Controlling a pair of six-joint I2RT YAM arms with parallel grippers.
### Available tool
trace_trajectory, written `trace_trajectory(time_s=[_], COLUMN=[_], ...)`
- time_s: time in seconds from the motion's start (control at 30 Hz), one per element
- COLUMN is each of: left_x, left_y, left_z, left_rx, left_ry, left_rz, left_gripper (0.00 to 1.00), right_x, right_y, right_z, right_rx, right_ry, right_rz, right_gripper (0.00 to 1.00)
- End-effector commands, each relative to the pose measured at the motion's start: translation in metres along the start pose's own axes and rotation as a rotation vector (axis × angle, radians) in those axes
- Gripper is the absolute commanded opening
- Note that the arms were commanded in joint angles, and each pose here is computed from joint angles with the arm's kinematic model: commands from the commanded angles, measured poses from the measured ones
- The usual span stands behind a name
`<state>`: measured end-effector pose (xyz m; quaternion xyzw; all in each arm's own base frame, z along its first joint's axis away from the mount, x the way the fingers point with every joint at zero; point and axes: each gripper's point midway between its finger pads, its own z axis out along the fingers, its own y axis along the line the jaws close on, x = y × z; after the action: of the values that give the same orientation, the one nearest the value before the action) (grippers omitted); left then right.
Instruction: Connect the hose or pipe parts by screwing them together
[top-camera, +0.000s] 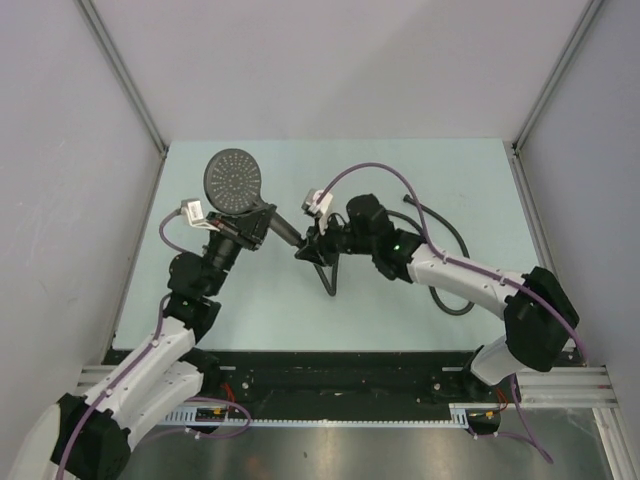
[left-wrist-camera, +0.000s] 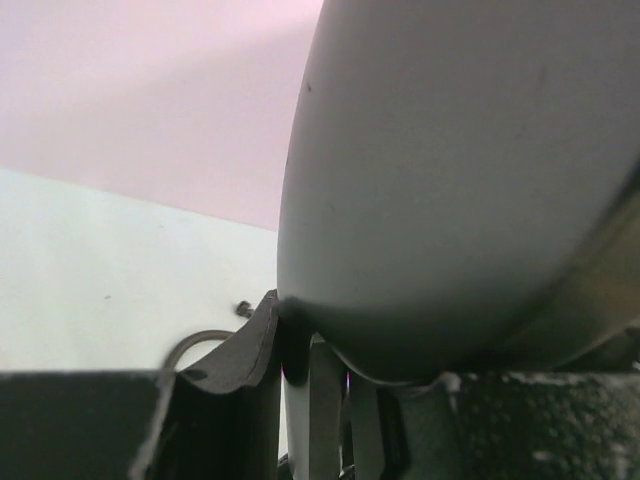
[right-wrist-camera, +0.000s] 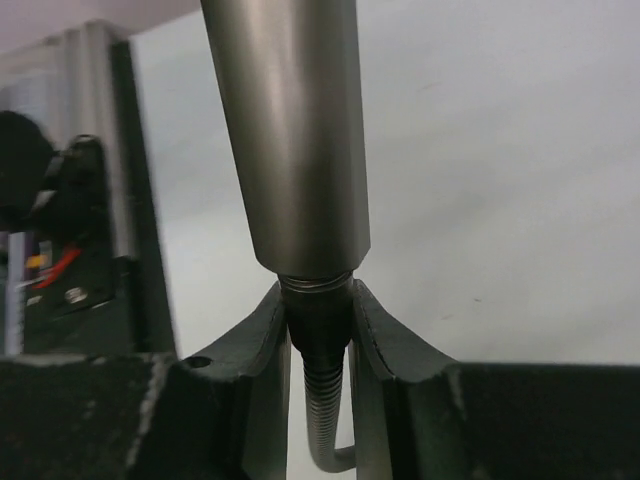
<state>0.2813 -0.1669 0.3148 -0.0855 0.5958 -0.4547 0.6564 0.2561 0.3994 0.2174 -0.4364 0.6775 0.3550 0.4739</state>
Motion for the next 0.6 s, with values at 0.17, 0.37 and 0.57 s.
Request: trace_trajectory(time_s=[0.17, 0.37, 0.57], left_x=[0.021, 0.026, 0.013], left_y=[-0.076, -0.088, -0.085], left_z=[-0.035, -0.038, -0.027], left_rx=[0.543, 0.680, 0.647], left_ry=[0.050, 0.063, 0.002], left_rz=[0.052, 0.042, 0.056], left_gripper=[0.00, 0.00, 0.00], right_x=[-0.077, -0.081, -0.085], right_y=[0.046, 0.066, 0.056], right_z=[-0.070, -0.094, -0.085], right_rx=[-0.666, -0.862, -0.809], right_ry=[-0.228, -0.211, -0.209], right_rz=[0.027, 0.035, 0.125], right_gripper=[0.00, 0.00, 0.07])
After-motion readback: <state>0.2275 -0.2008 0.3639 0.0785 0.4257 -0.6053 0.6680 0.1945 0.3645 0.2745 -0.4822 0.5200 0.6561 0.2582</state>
